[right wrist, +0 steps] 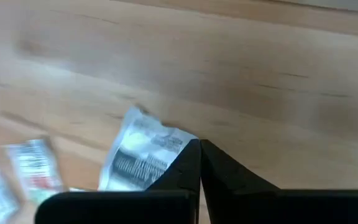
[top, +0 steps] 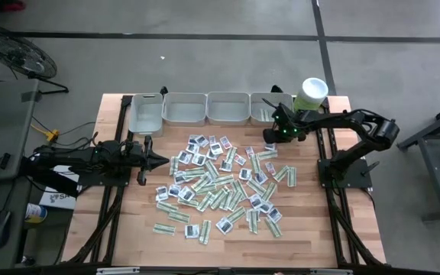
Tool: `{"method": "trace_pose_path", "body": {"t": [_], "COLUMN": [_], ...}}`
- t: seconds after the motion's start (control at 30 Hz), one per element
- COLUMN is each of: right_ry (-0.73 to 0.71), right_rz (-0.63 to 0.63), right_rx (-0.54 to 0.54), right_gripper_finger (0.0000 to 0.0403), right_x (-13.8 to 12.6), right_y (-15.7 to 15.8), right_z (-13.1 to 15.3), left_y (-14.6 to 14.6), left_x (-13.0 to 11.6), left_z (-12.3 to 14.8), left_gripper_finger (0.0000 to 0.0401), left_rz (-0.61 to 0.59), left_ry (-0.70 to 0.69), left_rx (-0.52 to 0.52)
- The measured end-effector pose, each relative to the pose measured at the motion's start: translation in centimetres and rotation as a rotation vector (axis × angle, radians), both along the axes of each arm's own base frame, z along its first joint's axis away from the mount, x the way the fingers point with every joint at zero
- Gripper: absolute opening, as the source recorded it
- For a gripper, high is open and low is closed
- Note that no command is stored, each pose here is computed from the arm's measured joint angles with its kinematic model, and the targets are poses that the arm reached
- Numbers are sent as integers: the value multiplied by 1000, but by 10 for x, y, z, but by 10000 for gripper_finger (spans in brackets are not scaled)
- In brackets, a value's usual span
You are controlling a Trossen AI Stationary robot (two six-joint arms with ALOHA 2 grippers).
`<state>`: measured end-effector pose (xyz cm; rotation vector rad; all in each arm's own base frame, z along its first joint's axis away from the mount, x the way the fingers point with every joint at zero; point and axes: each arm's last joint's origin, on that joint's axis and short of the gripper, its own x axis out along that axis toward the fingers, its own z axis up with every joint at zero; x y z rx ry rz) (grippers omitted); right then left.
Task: Pick & Place First Aid Supplies
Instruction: Put the gray towelette pack into the middle right gray bin
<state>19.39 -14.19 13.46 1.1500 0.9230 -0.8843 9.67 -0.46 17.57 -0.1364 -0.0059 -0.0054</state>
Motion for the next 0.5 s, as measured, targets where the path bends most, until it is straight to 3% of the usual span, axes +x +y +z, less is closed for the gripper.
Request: {"method": "trace_pose_path", "body": {"t": [0.27, 0.5], "right_ry": [-110, -142], "right_rz": [-16, -4], "right_rx": [-47, -45], "right_gripper_finger": [0, 0], "right_x": [-3, -3], "right_y": [3, 4], "right_z": [25, 30], "left_y": [0, 0], "left_x": [0, 0], "left_z": [0, 0], "left_gripper_finger": [1, 1], "left_rz": [0, 0], "left_ry": [1, 0], "left_rx": [0, 0]}}
